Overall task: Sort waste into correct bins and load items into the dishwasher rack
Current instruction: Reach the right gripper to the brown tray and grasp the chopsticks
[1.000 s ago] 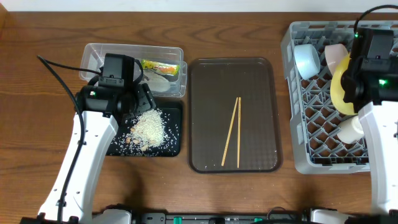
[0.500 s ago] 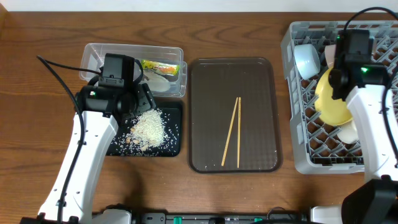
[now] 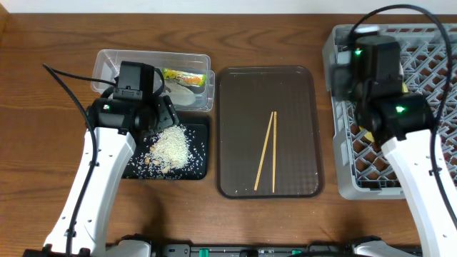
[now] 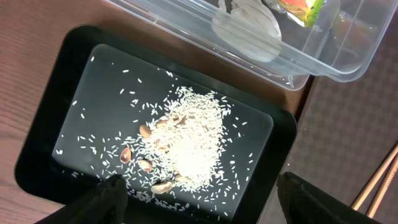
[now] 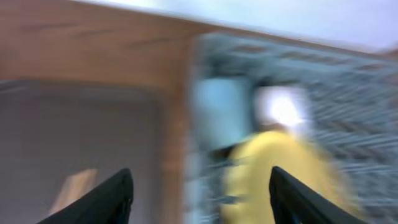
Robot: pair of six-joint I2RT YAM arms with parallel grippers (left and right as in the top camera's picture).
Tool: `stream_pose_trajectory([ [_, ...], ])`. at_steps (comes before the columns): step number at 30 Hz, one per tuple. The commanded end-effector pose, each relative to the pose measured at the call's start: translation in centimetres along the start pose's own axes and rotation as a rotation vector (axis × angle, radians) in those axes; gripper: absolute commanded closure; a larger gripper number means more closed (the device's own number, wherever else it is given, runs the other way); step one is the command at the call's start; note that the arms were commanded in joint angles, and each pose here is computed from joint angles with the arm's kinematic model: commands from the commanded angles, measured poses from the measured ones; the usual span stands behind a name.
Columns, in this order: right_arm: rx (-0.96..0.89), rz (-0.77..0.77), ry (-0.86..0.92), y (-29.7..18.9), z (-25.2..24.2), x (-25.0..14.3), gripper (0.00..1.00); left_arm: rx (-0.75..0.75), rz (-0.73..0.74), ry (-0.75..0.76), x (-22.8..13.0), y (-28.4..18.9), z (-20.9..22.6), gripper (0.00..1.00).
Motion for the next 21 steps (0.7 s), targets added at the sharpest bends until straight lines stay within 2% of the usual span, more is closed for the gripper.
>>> stream_pose_trajectory([
  [1, 0.280, 0.123, 0.151, 1.9, 4.1, -1.5, 0.35, 0.004, -0.015, -0.017, 0.2, -0.3, 0.1, 0.20],
  [10, 0.316, 0.481, 0.104, 7.9, 10.7, -9.4, 0.38, 0.005, -0.015, -0.017, 0.2, -0.3, 0.1, 0.20],
  [21, 0.247, 0.598, 0.112, 12.2, 14.3, -15.5, 0.48, 0.004, -0.015, -0.018, 0.2, -0.3, 0.1, 0.20],
])
Point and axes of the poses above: each gripper's point midway between its finger pads, its own y axis out along the fingers, its own z axis along the line the jaws close on, x = y × z, the point moved 10 cm from there along -y, back along the fingers, and after that the axes turned 9 degrees about -y, right-handed, at the moved point
